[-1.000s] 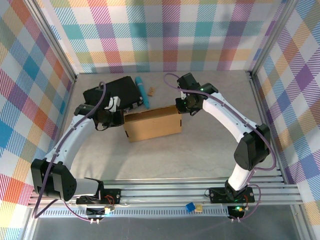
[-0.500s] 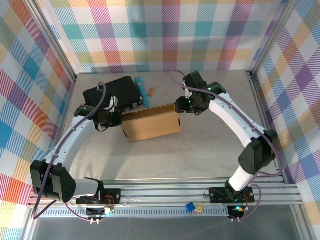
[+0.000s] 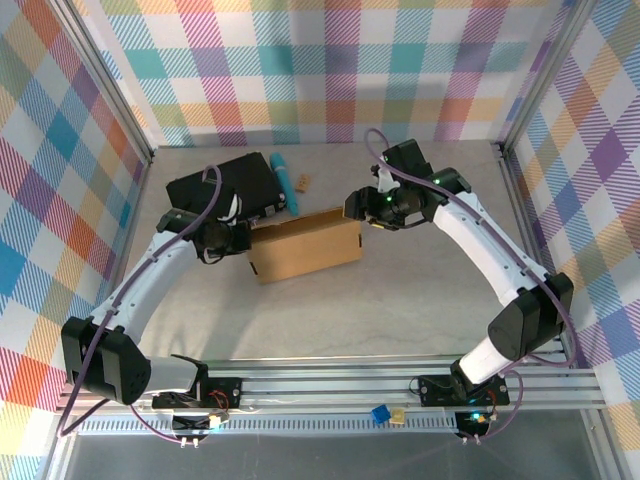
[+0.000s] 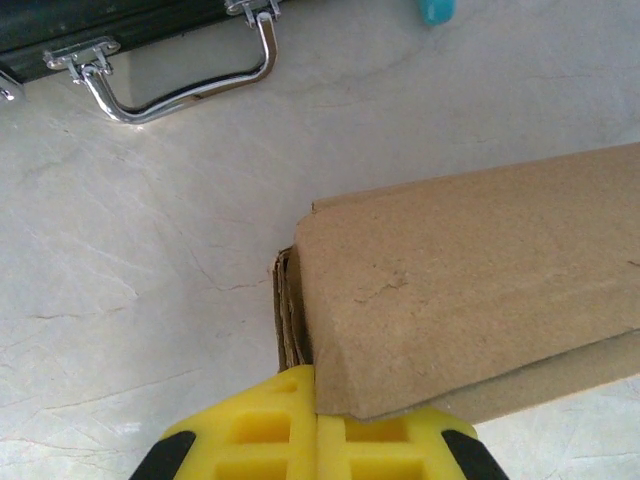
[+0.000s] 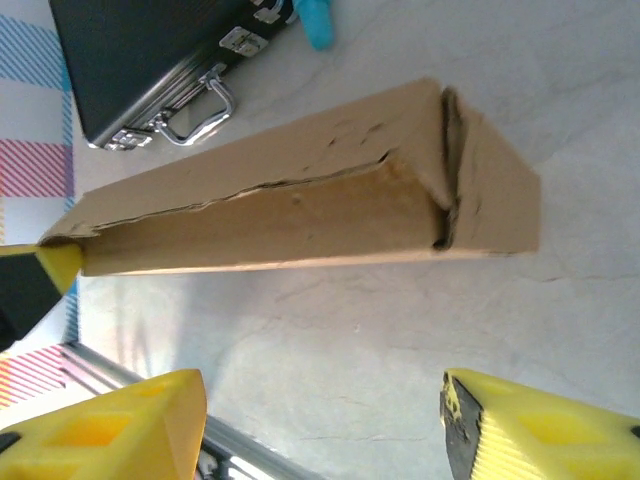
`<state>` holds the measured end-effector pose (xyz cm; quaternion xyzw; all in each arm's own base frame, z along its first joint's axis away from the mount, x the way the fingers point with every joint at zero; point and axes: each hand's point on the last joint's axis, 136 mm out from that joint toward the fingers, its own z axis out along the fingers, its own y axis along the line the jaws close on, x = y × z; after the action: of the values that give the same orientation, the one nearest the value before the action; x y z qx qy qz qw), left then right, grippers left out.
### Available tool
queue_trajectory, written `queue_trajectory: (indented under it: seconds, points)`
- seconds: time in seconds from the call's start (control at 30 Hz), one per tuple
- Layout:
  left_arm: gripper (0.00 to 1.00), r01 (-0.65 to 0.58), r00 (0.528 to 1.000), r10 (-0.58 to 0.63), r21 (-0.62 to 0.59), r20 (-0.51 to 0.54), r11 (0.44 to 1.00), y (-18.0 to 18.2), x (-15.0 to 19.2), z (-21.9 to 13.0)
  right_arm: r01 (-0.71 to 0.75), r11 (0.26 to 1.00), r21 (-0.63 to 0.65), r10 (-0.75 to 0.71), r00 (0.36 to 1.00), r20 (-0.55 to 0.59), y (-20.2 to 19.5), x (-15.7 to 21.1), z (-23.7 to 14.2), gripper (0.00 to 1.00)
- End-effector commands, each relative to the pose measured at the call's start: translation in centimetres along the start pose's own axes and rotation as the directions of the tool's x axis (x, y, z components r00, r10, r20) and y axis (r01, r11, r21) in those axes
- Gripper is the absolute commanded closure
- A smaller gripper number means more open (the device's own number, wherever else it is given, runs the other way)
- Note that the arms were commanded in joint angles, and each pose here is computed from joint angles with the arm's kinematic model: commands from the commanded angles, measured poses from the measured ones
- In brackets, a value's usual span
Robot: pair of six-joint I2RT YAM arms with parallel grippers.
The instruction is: Fold the paper box
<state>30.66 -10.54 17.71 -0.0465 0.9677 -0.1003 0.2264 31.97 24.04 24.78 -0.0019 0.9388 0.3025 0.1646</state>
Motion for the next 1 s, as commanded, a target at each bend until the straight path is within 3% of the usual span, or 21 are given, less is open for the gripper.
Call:
queue_trajectory:
  seconds: [0.0,0.1,0.2,0.33,0.63,0.97]
  points:
    - [1.00,0.014,0.992,-0.025,-0.088,-0.124,0.996,1.2,3.3,0.6,-0.149,0.984,-0.100,0.154,0.987,0.051,0.8,-0.6,-1.8,0.36]
    - [1.00,0.006,0.992,-0.017,-0.094,-0.122,0.996,0.9,3.5,0.7,-0.385,0.905,-0.181,0.400,0.915,0.057,-0.3,-1.4,-2.2,0.35]
    - [1.00,-0.002,0.992,-0.010,-0.097,-0.124,0.995,0.7,3.7,0.9,-0.631,0.741,-0.230,0.650,0.760,0.008,-2.1,-1.6,-1.5,0.33]
    - [1.00,-0.014,0.993,0.003,-0.099,-0.118,0.995,0.3,3.5,0.9,-0.728,0.593,-0.345,0.767,0.641,-0.032,-2.3,-2.8,0.1,0.25]
    - [1.00,-0.030,0.993,0.018,-0.109,-0.115,0.994,0.2,3.6,0.9,-0.780,0.511,-0.361,0.778,0.598,-0.193,-1.0,-4.2,3.4,0.17]
    - [1.00,-0.039,0.993,0.027,-0.111,-0.111,0.993,0.0,3.3,0.8,-0.842,0.465,-0.271,0.811,0.529,-0.251,-3.5,-1.5,6.5,0.27]
